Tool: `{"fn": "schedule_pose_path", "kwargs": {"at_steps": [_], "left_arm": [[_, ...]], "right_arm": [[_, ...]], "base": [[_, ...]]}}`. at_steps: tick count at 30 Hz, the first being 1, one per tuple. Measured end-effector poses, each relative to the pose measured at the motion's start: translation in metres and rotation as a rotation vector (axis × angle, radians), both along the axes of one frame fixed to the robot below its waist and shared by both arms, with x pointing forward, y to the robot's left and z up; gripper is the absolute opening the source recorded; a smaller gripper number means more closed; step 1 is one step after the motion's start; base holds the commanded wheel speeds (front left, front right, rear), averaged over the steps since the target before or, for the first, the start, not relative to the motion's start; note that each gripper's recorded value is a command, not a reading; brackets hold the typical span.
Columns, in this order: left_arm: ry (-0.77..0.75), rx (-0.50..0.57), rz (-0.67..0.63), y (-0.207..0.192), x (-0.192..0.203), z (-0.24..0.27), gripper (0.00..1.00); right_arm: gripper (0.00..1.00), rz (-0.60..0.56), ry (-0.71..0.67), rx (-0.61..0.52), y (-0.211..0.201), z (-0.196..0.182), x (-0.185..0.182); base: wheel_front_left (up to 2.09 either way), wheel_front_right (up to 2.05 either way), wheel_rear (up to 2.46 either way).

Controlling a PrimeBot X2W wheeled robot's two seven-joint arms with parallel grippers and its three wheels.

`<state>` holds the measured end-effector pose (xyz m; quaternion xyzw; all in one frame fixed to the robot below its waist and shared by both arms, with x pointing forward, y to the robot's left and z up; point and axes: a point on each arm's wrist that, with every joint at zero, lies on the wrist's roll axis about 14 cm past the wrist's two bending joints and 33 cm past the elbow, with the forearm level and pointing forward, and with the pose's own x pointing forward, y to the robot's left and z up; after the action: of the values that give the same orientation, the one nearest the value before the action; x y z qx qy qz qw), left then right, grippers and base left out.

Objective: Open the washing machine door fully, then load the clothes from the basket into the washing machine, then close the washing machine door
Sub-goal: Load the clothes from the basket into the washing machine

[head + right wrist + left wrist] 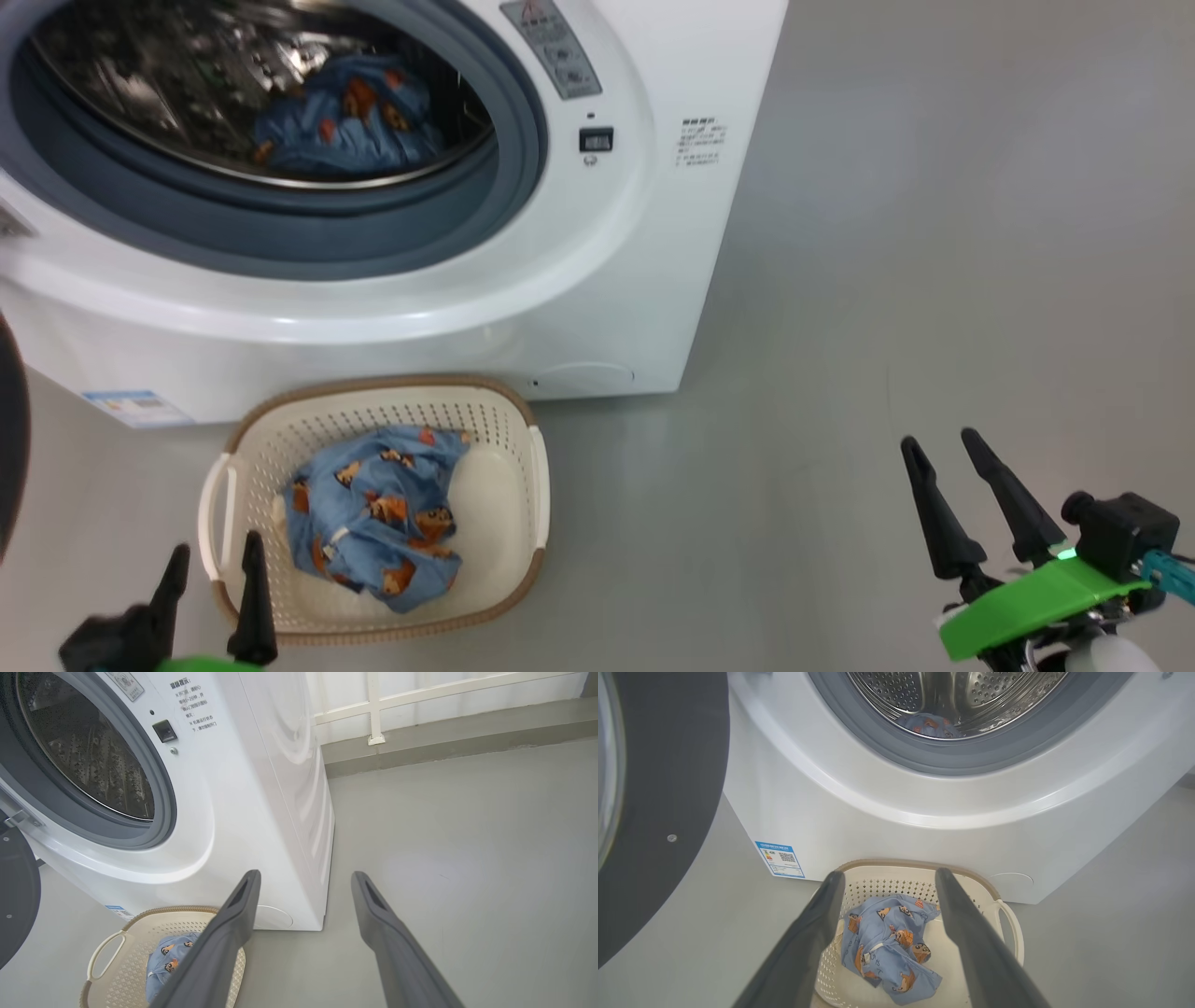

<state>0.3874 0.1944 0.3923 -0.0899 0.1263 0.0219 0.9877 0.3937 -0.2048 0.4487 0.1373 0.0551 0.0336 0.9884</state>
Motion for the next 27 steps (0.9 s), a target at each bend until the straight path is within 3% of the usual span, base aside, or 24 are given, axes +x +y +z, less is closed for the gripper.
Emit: {"fn": "schedule_pose_path", "kwargs": {"at_steps": [27], "left_arm": [[0.469, -0.049, -0.118, -0.036, 0.058, -0.159, 1.00]], "right_arm": [[1.00, -0.002, 0.089, 0.010, 0.004, -0.056, 0.061]], "base": [[0.00, 0.00, 0.00]]}}
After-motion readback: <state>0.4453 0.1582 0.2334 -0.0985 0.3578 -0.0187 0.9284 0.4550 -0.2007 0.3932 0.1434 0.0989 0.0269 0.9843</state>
